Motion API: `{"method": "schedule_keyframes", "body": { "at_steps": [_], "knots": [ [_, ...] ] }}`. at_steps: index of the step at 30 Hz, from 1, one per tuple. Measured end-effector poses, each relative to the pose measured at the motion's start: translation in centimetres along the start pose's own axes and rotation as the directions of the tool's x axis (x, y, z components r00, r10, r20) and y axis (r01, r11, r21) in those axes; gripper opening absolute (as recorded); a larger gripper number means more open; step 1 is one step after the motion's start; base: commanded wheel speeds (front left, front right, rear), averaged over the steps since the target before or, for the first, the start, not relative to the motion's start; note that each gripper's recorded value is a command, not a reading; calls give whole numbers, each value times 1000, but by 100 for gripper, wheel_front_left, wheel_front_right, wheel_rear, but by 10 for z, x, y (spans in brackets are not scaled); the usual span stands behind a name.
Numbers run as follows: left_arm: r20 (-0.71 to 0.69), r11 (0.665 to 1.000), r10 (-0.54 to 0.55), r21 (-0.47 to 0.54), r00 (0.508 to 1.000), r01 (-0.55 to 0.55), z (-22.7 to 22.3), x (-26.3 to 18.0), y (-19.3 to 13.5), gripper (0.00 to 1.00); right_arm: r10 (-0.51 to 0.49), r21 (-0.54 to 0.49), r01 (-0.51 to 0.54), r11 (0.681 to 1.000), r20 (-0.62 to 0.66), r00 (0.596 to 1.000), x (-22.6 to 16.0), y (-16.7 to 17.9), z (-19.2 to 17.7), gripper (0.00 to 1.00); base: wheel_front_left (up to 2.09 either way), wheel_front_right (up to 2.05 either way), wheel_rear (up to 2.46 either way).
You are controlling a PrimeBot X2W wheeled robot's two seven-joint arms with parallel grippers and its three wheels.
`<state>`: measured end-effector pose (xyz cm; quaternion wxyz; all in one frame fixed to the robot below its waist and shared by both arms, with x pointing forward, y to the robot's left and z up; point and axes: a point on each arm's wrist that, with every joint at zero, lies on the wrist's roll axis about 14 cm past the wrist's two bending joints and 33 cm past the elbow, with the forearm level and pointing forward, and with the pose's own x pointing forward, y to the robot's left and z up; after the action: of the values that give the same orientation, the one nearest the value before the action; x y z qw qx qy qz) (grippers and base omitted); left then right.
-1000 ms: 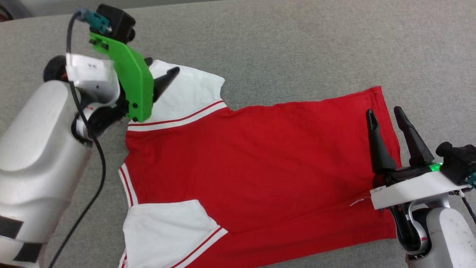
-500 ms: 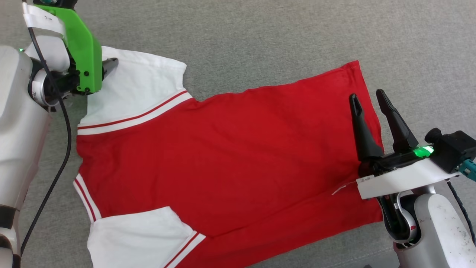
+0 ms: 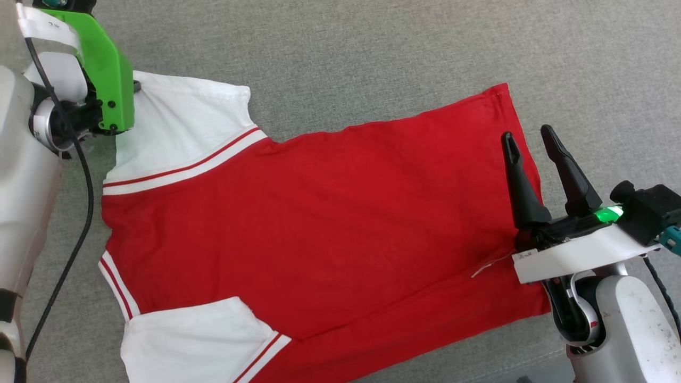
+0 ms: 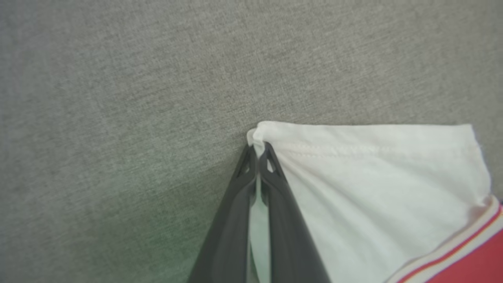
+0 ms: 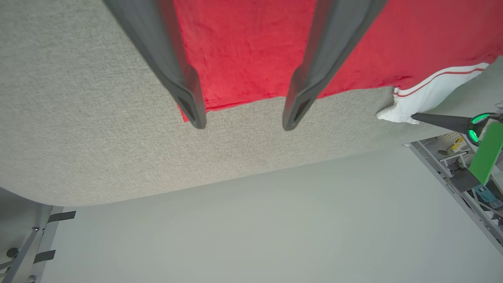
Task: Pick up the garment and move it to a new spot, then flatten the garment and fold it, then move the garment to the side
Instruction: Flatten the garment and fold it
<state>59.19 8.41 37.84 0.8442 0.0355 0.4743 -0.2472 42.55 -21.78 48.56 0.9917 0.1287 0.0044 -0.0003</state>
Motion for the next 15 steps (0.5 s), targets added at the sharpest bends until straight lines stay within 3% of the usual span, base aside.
{"method": "schedule_keyframes", "body": {
  "at_steps": [8, 15],
  "knots": [
    [148, 1000, -22, 1, 989, 22, 9, -16, -13, 0, 2, -53, -2, 999, -3, 1000, -2, -4, 12, 100, 0, 0, 0],
    [319, 997, -61, 65, 946, 43, 31, -60, -30, 0, 17, -137, -37, 990, -146, 989, -4, -8, 7, 100, 0, 0, 0]
  ]
}}
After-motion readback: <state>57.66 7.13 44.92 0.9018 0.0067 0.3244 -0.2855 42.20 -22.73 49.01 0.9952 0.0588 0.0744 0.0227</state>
